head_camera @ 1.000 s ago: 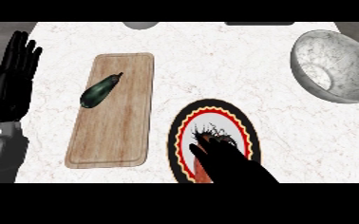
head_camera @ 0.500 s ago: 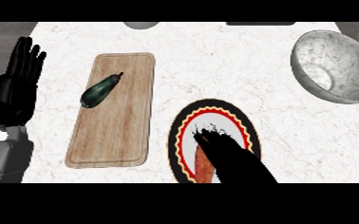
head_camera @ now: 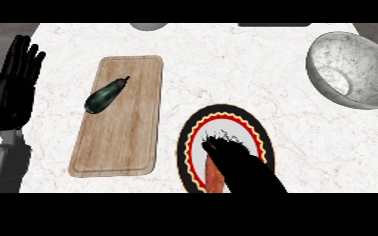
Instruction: Pick the sweet potato from the plate and place it in the bowl
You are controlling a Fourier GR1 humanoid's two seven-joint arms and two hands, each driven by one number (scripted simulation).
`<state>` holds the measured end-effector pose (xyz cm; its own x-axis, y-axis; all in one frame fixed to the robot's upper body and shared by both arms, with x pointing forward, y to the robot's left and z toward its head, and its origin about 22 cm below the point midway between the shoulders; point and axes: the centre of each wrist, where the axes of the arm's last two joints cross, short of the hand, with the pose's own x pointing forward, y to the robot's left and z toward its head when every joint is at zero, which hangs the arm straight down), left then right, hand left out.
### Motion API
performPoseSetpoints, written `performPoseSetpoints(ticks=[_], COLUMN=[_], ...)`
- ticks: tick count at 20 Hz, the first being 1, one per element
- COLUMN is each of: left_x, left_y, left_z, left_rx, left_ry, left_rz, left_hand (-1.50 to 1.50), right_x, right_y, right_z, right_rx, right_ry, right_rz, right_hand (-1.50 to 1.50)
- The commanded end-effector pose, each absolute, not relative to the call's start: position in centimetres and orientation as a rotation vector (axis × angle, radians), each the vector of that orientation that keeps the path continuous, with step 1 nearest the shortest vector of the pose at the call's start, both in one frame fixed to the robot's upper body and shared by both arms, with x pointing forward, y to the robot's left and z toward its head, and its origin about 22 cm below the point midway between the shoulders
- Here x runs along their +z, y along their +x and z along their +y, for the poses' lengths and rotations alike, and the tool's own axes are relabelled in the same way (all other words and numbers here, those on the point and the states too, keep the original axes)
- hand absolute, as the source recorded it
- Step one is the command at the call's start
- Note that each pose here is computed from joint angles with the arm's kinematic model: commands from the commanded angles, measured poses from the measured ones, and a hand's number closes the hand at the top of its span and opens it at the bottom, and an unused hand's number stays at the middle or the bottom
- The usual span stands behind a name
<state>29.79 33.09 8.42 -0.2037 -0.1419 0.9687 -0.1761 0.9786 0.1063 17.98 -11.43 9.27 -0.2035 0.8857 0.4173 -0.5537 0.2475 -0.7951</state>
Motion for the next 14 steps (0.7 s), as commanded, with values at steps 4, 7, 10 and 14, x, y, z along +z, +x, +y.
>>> performPoseSetpoints(ticks=[4,7,10,14], left_x=[9.0,9.1,7.1,8.6], left_y=[29.5,30.1,28.8,28.1], left_z=[31.7,34.2,34.0,31.9], left_rx=[0.032,0.023,0.032,0.03], left_ry=[0.245,0.23,0.226,0.218], left_rz=[-1.778,-1.788,-1.779,-1.771], left_hand=[0.0,0.0,0.0,0.0], right_x=[6.4,7.2,5.4,3.5], right_y=[18.5,19.9,19.4,20.0], right_z=[-10.8,-10.5,-9.2,-11.5], right_rx=[1.398,1.38,1.378,1.375], right_ry=[-0.399,-0.398,-0.385,-0.397], right_rz=[-1.098,-1.116,-1.097,-1.071], right_hand=[-1.5,-1.5,-1.5,-1.5])
